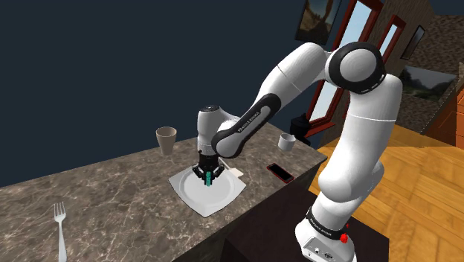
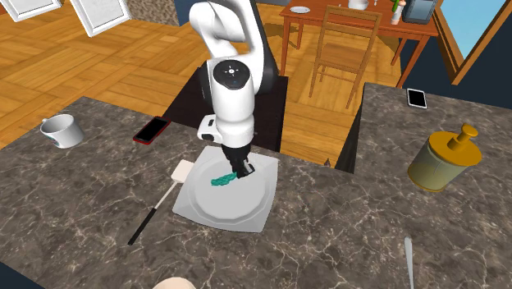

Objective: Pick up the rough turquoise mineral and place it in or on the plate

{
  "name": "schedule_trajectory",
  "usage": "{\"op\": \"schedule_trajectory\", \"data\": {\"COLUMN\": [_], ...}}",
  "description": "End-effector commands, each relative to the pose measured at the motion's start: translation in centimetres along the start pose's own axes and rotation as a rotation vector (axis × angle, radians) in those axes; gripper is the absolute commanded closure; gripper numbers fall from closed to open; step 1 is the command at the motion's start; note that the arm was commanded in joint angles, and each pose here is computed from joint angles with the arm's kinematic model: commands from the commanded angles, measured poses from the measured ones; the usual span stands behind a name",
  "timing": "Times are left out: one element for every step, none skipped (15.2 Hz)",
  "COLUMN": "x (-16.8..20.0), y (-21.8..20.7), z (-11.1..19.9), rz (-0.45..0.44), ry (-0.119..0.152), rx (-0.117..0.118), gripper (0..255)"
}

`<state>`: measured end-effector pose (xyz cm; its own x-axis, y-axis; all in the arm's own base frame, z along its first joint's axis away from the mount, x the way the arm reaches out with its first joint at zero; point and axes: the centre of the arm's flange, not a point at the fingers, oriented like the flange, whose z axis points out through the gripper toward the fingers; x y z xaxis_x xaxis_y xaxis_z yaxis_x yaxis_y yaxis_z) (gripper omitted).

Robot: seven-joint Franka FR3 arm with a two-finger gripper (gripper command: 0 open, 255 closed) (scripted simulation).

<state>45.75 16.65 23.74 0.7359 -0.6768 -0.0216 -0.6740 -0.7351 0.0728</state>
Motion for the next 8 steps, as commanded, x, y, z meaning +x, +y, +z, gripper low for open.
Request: {"op": "schedule_trajectory", "data": {"x": [0.0,0.0,0.0,0.0,0.0,0.0,0.0,0.0], "y": [0.0,-0.1,-0.1,-0.2,-0.2,-0.1,-0.2,-0.2], "z": [1.0,1.6,2.1,2.8,2.8,2.8,2.8,2.8], "rz": [0.000,0.000,0.000,0.000,0.000,0.000,0.000,0.000], "ry": [0.000,0.000,0.000,0.000,0.000,0.000,0.000,0.000], "rx": [0.000,0.000,0.000,0.000,0.000,0.000,0.000,0.000], "gripper": [255,255,255,255,255,255,255,255]}}
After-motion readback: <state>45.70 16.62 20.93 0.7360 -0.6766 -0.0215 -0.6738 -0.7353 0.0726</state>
